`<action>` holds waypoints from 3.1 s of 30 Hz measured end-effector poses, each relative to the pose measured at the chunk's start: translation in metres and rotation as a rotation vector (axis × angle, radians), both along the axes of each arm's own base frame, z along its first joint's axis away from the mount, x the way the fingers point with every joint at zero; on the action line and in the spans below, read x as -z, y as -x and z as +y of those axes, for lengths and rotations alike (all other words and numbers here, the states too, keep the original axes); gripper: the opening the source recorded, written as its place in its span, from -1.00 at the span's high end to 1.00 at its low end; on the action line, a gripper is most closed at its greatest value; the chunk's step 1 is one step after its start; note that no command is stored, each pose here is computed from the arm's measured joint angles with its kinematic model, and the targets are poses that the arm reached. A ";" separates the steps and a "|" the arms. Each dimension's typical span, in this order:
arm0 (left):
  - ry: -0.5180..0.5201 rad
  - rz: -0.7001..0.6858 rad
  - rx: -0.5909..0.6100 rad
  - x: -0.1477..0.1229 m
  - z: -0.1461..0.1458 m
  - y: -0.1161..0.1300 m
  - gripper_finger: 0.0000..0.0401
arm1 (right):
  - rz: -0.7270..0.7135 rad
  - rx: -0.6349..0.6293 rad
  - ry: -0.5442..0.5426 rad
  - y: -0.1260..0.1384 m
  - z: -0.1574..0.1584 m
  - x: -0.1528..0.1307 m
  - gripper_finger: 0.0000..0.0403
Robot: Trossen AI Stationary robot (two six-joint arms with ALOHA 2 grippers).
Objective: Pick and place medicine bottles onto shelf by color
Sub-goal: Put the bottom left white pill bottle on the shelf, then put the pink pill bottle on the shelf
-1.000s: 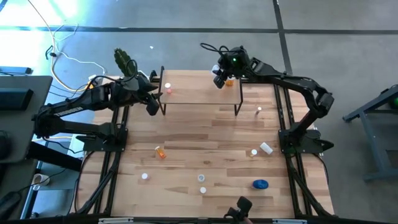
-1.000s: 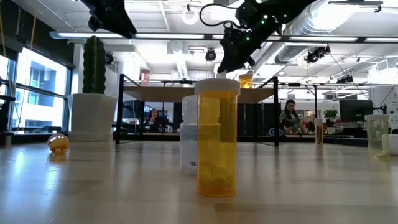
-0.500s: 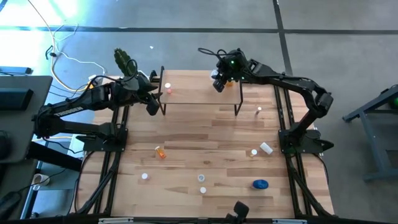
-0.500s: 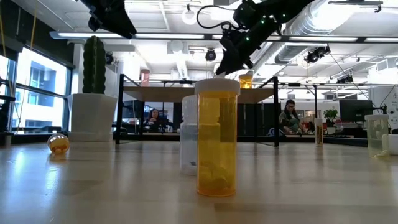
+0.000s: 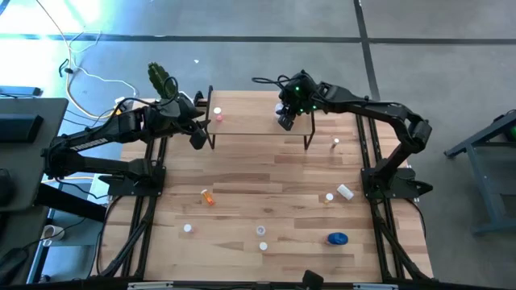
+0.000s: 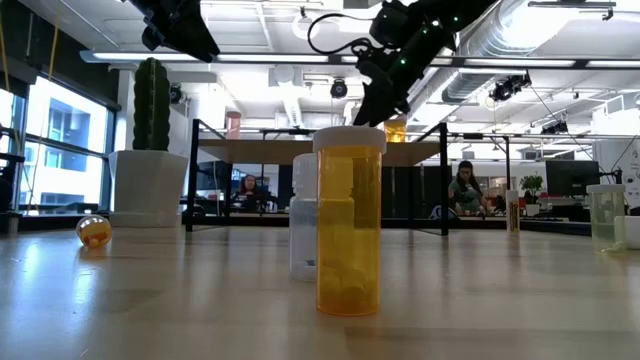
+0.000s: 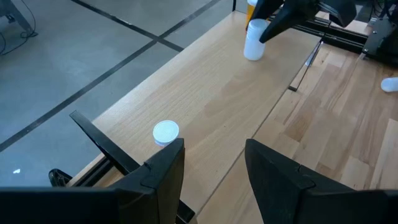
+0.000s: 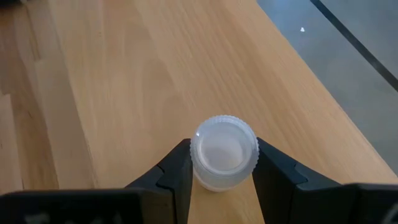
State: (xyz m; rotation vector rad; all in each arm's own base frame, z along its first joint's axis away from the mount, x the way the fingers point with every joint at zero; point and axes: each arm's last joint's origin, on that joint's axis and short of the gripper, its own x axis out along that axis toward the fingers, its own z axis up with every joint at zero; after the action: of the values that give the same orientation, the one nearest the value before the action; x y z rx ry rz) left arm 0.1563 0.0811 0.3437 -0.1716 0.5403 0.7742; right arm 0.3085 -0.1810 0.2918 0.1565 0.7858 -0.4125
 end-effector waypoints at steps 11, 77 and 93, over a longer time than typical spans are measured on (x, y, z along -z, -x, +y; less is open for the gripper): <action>0.010 -0.004 0.015 0.000 0.000 0.000 0.21 | 0.010 0.004 -0.006 0.000 0.000 0.002 0.12; 0.337 0.204 0.300 0.064 -0.211 0.009 -0.05 | -0.203 -0.024 -0.074 -0.010 0.058 -0.131 -0.23; 0.321 0.263 0.235 0.113 -0.272 0.021 -0.05 | -0.179 -0.034 -0.047 -0.017 0.080 -0.130 -0.23</action>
State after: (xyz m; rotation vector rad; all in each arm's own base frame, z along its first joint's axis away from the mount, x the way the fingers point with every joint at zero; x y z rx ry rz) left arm 0.1348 -0.1914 0.2303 -0.2989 0.9170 0.4787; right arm 0.3255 -0.1010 0.4222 0.2206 0.6216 -0.3428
